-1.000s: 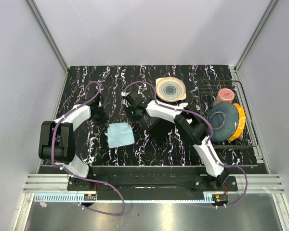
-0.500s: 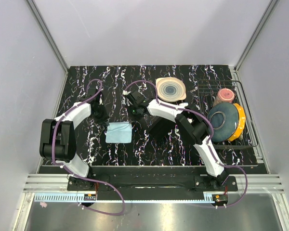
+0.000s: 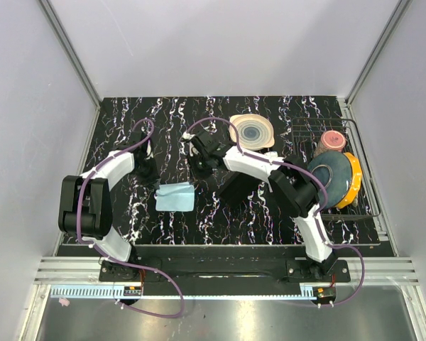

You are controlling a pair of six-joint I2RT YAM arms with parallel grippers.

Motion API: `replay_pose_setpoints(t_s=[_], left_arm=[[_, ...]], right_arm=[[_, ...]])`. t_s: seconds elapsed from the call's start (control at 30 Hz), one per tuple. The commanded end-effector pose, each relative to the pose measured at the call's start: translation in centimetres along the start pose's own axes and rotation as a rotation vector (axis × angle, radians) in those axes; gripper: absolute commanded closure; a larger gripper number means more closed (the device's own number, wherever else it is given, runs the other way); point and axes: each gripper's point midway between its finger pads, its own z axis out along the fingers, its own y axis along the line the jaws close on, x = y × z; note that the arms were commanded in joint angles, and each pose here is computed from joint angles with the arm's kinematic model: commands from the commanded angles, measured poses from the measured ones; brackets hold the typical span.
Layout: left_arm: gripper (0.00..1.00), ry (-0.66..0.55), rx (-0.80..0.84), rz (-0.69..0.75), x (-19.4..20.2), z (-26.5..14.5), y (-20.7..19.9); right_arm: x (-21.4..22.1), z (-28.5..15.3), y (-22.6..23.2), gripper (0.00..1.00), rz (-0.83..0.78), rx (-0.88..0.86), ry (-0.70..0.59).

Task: Organize the sunglasses
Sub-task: Fold the glasses cleaning cloth at the center of the board.

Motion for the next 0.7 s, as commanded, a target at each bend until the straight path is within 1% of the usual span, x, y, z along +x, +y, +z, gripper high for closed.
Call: replay_pose_setpoints(t_s=[0.0,0.23,0.4,0.5,0.67], left_arm=[[1.0,-0.036,0.01,0.066,-1.3,-0.9,-0.4],[1.0,-0.03,0.022,0.107,-1.6,-1.2,-0.6],[1.0,0.026,0.043,0.094,-0.3,-0.5,-0.7],[1.0,0.067,0.037,0.079,1.0,0.0,-0.3],[1.0,0.105,0.017,0.067,1.9,0.6,0.2]], right_arm=[[-0.2,-2.1,1.3,1.0,0.007,-0.056,-0.007],[1.7,-1.7,1.6,1.0,0.025,-0.096,0.041],[3.0,-1.4,1.6,1.0,0.043,-0.116,0.071],[3.2,-1.5,1.7,1.0,0.046,-0.125,0.077],[3.7,-1.4,1.9,1.0,0.057,-0.147,0.09]])
